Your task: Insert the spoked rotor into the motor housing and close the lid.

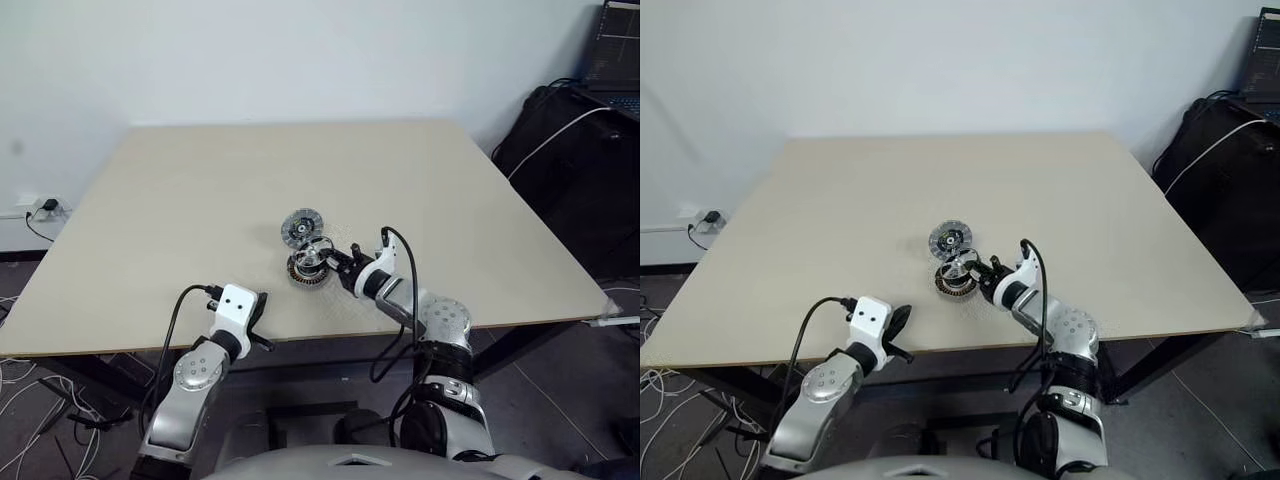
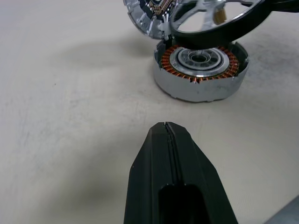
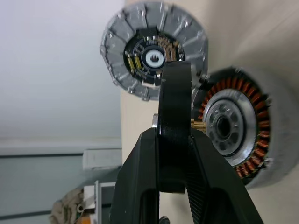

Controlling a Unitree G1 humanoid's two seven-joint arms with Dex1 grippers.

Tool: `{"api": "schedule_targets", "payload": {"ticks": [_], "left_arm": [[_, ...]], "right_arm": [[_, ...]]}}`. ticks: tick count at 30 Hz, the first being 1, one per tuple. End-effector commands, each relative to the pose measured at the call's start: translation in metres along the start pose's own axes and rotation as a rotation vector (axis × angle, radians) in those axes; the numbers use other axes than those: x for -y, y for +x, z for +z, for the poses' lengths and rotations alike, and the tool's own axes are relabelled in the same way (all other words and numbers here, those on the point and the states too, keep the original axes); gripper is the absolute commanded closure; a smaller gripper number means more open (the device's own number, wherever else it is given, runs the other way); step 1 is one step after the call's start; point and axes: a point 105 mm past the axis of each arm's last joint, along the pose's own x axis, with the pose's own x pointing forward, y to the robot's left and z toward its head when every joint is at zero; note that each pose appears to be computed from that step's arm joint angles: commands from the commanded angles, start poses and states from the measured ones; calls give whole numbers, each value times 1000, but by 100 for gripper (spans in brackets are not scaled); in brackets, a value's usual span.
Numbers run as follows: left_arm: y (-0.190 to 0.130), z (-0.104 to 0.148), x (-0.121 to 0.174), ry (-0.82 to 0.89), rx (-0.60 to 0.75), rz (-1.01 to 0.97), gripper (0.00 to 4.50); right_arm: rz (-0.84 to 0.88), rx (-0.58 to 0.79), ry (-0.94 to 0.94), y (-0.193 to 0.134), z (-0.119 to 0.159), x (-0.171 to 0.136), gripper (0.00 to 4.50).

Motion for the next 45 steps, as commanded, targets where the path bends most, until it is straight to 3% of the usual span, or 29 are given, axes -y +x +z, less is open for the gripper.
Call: {"api": "schedule_targets", "payload": {"ticks": [1, 25, 34, 43, 45], "left_arm": [[-3, 17, -6, 24, 53, 20, 450], [-1, 19, -4, 22, 57, 14, 450], [0, 19, -3, 20, 59, 12, 450], [1, 19, -1, 13, 61, 11, 450], [1, 20, -1, 12, 63, 10, 450]], "right_arm": [[95, -19, 32, 17, -13, -22, 408], [59, 35, 42, 19, 4, -6, 408], [11, 9, 39, 19, -3, 4, 408], [-37, 34, 13, 13, 4, 10, 113], [-37, 49, -4, 10, 9, 10, 113]]}}
